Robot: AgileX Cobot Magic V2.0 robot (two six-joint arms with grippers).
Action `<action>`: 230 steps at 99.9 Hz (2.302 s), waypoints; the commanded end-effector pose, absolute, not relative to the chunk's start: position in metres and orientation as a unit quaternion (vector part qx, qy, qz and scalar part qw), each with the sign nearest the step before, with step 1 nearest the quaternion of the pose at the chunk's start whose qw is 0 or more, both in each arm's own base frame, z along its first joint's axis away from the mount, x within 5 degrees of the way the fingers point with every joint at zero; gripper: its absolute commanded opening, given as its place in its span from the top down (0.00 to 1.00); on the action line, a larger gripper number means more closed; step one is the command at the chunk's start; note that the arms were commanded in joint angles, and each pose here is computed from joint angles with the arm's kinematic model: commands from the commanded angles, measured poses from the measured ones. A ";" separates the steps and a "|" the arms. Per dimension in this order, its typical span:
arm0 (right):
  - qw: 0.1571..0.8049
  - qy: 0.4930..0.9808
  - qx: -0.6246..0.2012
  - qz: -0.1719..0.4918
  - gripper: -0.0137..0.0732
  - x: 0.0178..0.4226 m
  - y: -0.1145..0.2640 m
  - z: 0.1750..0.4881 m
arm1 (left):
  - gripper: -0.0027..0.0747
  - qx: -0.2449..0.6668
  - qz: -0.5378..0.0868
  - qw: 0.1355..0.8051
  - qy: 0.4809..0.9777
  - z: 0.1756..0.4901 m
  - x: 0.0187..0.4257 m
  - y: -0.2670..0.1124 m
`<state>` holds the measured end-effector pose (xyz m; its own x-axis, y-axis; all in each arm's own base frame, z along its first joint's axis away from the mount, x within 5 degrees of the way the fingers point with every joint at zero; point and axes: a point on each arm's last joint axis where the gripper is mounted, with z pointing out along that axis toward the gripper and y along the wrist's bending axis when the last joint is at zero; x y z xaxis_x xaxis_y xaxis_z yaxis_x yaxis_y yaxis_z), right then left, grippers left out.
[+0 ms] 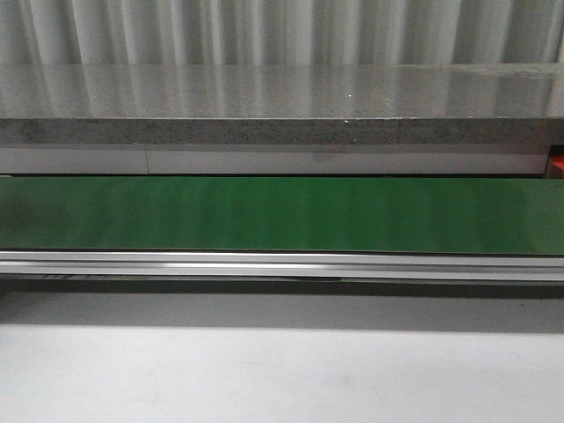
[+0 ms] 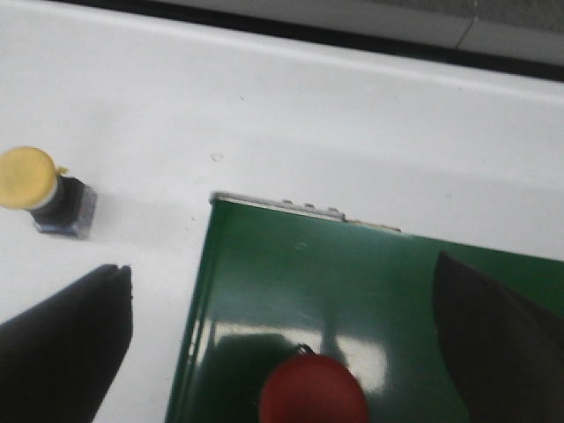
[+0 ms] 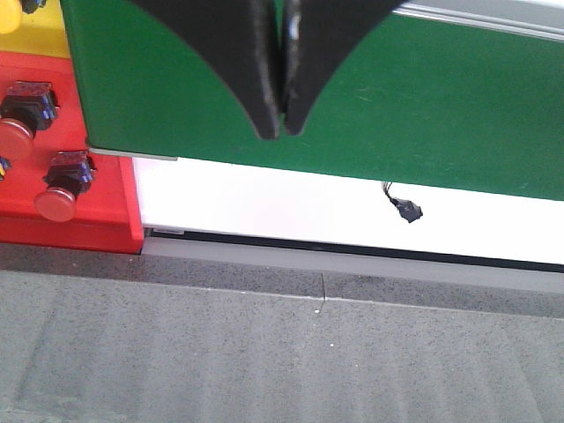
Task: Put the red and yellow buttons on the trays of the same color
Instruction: 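Grasp the last yellow button from the cluster with the left gripper, then set the yellow button on the belt and open the left gripper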
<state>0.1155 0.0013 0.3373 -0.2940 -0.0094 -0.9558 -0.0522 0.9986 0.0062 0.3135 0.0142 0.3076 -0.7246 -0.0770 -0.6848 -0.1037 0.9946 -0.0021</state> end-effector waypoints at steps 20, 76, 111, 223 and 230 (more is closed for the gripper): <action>0.630 0.776 -0.013 0.011 0.92 0.116 0.000 0.352 | 0.11 -0.120 0.053 0.372 0.919 0.302 0.331 0.071; 0.630 0.776 -0.013 0.011 0.92 0.116 0.000 0.352 | 0.11 -0.176 0.081 0.322 0.927 0.237 0.386 0.141; 0.630 0.776 -0.013 0.011 0.92 0.116 0.000 0.352 | 0.11 -0.178 0.081 0.307 0.931 0.215 0.429 0.157; 0.630 0.776 -0.013 0.011 0.92 0.116 0.000 0.352 | 0.99 -0.087 0.065 0.417 0.902 0.363 0.327 0.061; 0.630 0.776 -0.013 0.011 0.92 0.116 0.000 0.352 | 0.99 -0.068 0.056 0.416 0.905 0.356 0.320 0.047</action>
<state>0.1155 0.0013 0.3373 -0.2940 -0.0094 -0.9558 -0.0522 0.9986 0.0062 0.3314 0.0638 0.3374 -0.7212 -0.1232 -0.6816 -0.2162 0.9749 0.0526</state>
